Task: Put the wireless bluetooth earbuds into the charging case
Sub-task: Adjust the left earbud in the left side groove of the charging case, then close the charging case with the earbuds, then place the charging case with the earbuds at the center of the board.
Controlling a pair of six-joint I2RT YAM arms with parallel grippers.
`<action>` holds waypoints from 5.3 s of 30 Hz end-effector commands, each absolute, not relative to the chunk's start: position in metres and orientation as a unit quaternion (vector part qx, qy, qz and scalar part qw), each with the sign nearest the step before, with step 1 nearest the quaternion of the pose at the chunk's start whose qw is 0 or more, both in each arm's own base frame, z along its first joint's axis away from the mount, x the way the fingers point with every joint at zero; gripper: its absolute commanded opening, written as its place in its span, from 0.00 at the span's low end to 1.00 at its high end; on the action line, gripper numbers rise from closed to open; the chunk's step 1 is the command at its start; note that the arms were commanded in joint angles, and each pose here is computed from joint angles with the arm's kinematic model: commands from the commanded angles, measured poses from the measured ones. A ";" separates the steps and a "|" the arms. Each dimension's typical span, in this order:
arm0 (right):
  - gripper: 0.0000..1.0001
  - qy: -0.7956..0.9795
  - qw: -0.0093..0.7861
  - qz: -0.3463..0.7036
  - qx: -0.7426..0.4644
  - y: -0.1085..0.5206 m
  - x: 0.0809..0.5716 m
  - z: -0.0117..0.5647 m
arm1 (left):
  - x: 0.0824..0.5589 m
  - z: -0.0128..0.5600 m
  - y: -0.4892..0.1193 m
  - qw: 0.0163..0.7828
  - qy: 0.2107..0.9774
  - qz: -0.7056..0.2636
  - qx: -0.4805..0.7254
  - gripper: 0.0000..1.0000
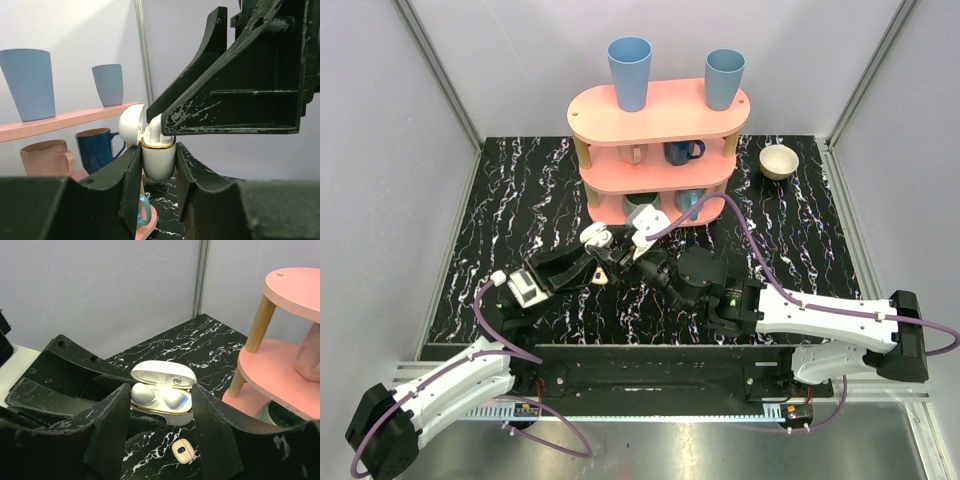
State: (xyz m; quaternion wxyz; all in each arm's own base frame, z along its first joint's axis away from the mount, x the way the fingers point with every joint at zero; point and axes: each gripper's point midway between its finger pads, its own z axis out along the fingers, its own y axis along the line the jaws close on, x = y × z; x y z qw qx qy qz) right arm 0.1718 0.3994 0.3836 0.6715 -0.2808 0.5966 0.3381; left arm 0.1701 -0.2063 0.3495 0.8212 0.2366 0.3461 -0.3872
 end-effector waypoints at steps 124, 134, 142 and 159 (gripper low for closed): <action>0.89 0.734 0.634 0.239 0.034 0.191 0.248 0.324 | 0.247 0.186 -0.330 0.391 0.738 -0.541 0.098 0.00; 0.90 0.737 0.626 0.253 0.025 0.197 0.246 0.322 | 0.252 0.122 -0.335 0.356 0.789 -0.497 0.067 0.00; 0.90 0.741 0.620 0.257 0.022 0.201 0.245 0.317 | 0.256 0.100 -0.341 0.342 0.793 -0.501 0.049 0.00; 0.90 0.739 0.625 0.250 0.037 0.190 0.243 0.312 | 0.263 0.064 -0.336 0.335 0.813 -0.476 0.016 0.15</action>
